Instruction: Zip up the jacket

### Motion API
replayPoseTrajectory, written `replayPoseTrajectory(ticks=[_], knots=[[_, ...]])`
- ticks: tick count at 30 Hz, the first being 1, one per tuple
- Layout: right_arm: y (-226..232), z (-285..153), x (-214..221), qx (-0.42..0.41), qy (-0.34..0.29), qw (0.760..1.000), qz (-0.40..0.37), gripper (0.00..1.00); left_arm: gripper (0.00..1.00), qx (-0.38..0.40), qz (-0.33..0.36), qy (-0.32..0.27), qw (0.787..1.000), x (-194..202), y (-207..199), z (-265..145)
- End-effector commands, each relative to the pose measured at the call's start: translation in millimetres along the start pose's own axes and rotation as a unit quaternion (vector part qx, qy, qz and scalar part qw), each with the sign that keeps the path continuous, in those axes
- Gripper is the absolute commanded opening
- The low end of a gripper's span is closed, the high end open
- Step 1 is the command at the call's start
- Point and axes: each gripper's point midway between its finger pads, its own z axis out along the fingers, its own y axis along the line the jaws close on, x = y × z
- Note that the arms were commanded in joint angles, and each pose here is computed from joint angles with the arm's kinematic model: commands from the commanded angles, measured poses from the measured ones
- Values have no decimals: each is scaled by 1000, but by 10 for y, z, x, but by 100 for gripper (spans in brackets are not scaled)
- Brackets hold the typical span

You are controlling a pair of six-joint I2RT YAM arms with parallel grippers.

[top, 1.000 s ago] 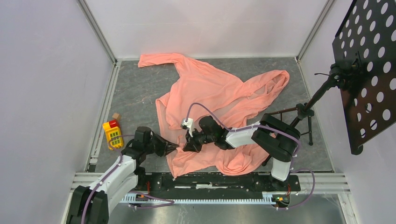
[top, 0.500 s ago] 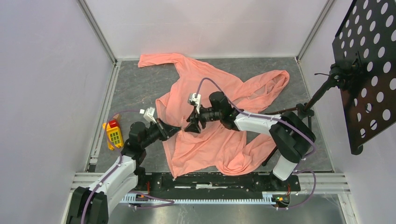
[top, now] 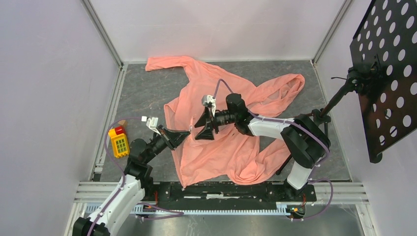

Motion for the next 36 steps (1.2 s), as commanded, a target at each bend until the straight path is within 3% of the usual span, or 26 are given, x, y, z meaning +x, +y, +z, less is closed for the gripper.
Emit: replayPoseTrajectory(ticks=[1,7,15,17,19,20,21,24,27,30,36], knots=[[143,57,-172,-58,-23,997,-48,74,2,29,37,-20,999,-76,-106,-2],[211,90,-218,-80,-44,995,-41,67,2,42,43,-24,998,-93,-156,9],[337,182,-309,-109,-66,991,-35,44,2,62,45,-25,997,-106,-250,2],[339,186,-303,-109,-67,991,-35,31,2,66,47,-29,996,-121,-270,-6],[343,178,-322,-103,-72,991,-37,6,2,67,48,-32,996,-131,-280,-14],[345,162,-346,-99,-76,991,-41,1,2,67,47,-34,996,-137,-284,-18],[361,147,-355,-97,-80,991,-43,0,5,63,41,-35,997,-143,-274,-18],[400,96,-421,-85,-93,990,-61,1,30,41,15,-29,999,-108,-204,-23],[436,72,-438,-86,-95,989,-68,0,43,39,-7,-39,998,-99,-190,-45],[450,63,-458,-86,-97,989,-71,0,48,46,-13,-54,997,-117,-203,-66],[452,74,-467,-88,-98,989,-68,0,46,46,-13,-45,998,-80,-192,-60]])
